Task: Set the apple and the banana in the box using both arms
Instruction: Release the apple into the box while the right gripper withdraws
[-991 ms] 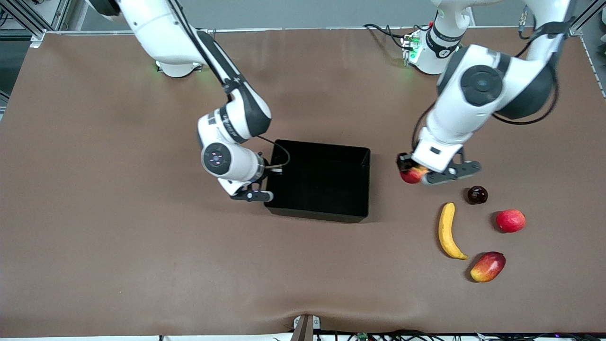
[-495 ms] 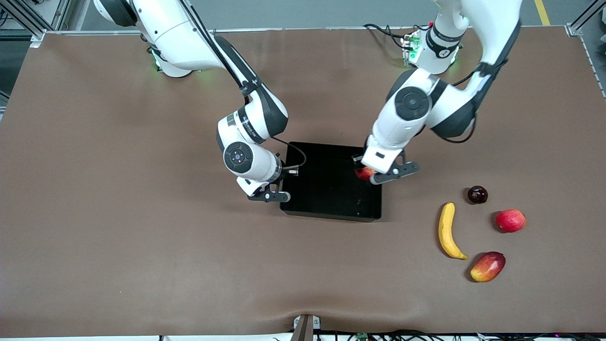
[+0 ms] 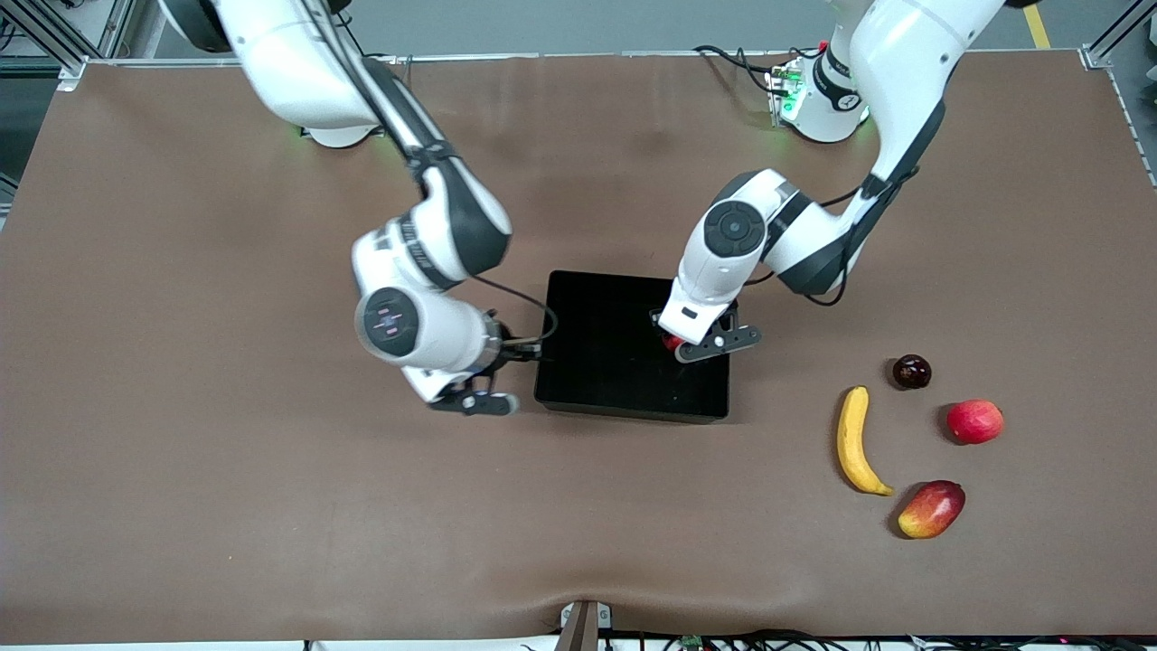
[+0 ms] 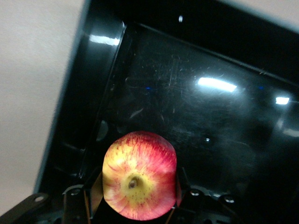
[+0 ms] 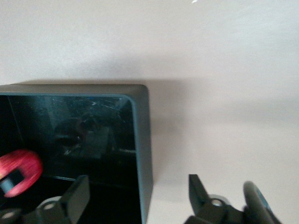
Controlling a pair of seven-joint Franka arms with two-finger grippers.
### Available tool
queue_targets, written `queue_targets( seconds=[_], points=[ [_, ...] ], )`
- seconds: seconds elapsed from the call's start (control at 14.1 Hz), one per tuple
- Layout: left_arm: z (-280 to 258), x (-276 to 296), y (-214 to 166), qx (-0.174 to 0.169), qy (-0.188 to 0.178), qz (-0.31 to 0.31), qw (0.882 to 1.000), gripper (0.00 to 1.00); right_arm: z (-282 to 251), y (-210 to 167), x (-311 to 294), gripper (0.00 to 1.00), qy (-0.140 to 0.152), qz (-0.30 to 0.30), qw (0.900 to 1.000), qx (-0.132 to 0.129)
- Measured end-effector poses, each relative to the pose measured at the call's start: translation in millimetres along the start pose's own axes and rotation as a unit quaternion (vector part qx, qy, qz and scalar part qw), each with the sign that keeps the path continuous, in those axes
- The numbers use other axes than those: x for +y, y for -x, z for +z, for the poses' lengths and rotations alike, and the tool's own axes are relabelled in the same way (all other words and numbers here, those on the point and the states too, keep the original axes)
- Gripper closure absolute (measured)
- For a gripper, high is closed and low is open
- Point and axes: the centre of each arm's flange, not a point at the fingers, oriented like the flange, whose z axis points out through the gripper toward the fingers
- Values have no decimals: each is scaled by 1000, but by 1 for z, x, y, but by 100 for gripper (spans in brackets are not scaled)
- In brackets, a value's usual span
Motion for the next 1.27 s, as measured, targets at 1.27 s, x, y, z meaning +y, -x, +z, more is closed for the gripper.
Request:
queue_targets(
  seconds=[1.27],
  points=[
    [-131,-65,-101,37,-51,-31,998,0,-327,69,268,0,48,55,996,51]
  ],
)
